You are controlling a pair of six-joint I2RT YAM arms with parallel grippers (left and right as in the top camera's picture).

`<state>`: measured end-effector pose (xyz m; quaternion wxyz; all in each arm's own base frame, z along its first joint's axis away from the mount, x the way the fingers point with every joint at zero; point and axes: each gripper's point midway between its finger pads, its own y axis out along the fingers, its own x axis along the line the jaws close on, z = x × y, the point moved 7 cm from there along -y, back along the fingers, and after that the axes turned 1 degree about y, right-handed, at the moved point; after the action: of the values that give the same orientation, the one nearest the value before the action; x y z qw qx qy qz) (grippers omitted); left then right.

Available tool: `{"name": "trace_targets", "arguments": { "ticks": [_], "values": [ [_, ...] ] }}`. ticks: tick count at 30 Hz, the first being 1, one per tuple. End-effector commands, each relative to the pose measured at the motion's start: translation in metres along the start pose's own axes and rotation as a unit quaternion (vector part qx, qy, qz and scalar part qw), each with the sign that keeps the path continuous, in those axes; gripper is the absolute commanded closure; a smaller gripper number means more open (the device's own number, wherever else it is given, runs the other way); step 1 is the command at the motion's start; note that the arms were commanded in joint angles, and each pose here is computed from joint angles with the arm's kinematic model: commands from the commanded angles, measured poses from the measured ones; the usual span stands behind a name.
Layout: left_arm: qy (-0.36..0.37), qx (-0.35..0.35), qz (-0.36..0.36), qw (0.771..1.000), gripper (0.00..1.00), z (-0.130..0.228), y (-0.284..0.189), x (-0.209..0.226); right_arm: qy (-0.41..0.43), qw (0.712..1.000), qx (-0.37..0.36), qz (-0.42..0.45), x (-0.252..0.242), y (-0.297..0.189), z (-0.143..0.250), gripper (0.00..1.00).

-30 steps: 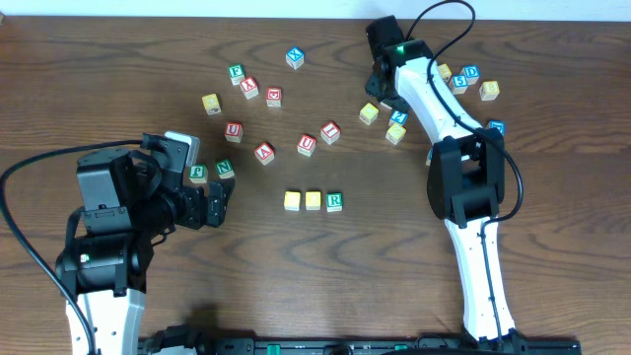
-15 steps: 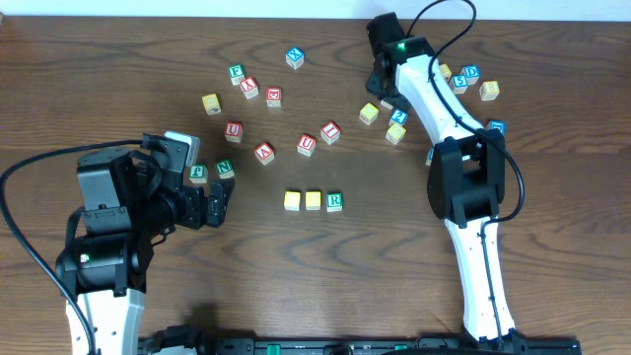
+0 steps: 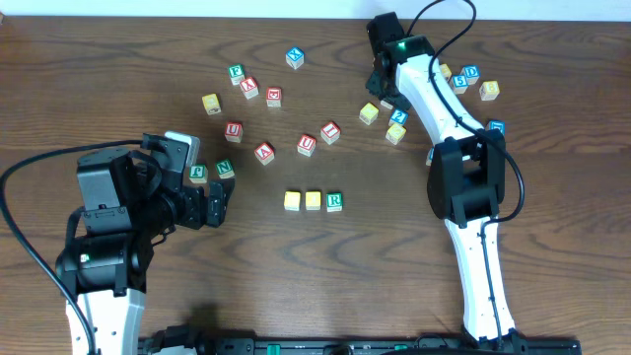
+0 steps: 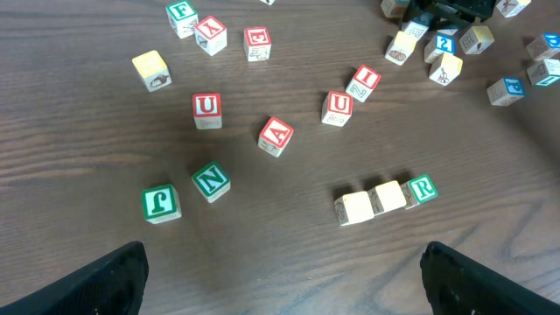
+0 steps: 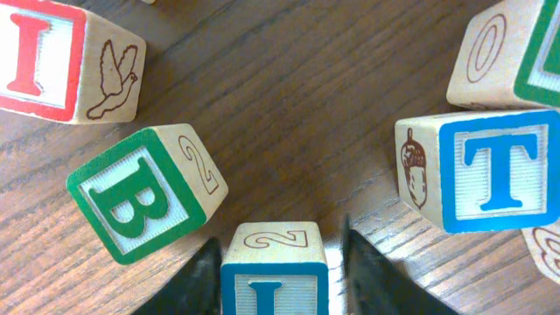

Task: Spell out CORL
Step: 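Lower the right gripper and close it on the L block, then lift the L block and carry it toward the R block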

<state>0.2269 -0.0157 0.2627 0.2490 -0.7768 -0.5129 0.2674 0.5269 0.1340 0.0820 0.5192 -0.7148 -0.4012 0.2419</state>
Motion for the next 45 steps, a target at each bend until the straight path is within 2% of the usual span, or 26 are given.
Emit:
{"name": "trace_targets", "arguments": {
  "ticks": [1, 5, 20, 33, 38, 45],
  "values": [
    [0.013, -0.013, 0.003, 1.000, 0.02, -0.007, -0.005, -0.001, -0.005, 1.000, -0.007, -0.007, 0.007, -0.004, 0.000, 0.67],
    [0.013, -0.013, 0.003, 1.000, 0.02, -0.007, -0.005, -0.001, -0.005, 1.000, -0.007, -0.006, 0.007, -0.004, 0.000, 0.75],
    [0.012, -0.013, 0.003, 1.000, 0.02, -0.007, -0.005, -0.001, -0.057, 0.998, -0.008, -0.006, 0.005, -0.018, -0.003, 0.76],
    [0.013, -0.013, 0.003, 1.000, 0.02, -0.007, -0.005, -0.001, -0.128, 0.992, -0.014, -0.012, -0.010, -0.094, -0.011, 0.87],
    [0.013, -0.013, 0.003, 1.000, 0.02, -0.007, -0.005, -0.001, -0.168, 0.986, 0.004, -0.012, -0.017, -0.130, 0.001, 0.99],
    [0.012, -0.013, 0.003, 1.000, 0.02, -0.007, -0.005, -0.001, -0.205, 0.978, 0.016, -0.023, -0.018, -0.173, 0.024, 0.99]
  ]
}}
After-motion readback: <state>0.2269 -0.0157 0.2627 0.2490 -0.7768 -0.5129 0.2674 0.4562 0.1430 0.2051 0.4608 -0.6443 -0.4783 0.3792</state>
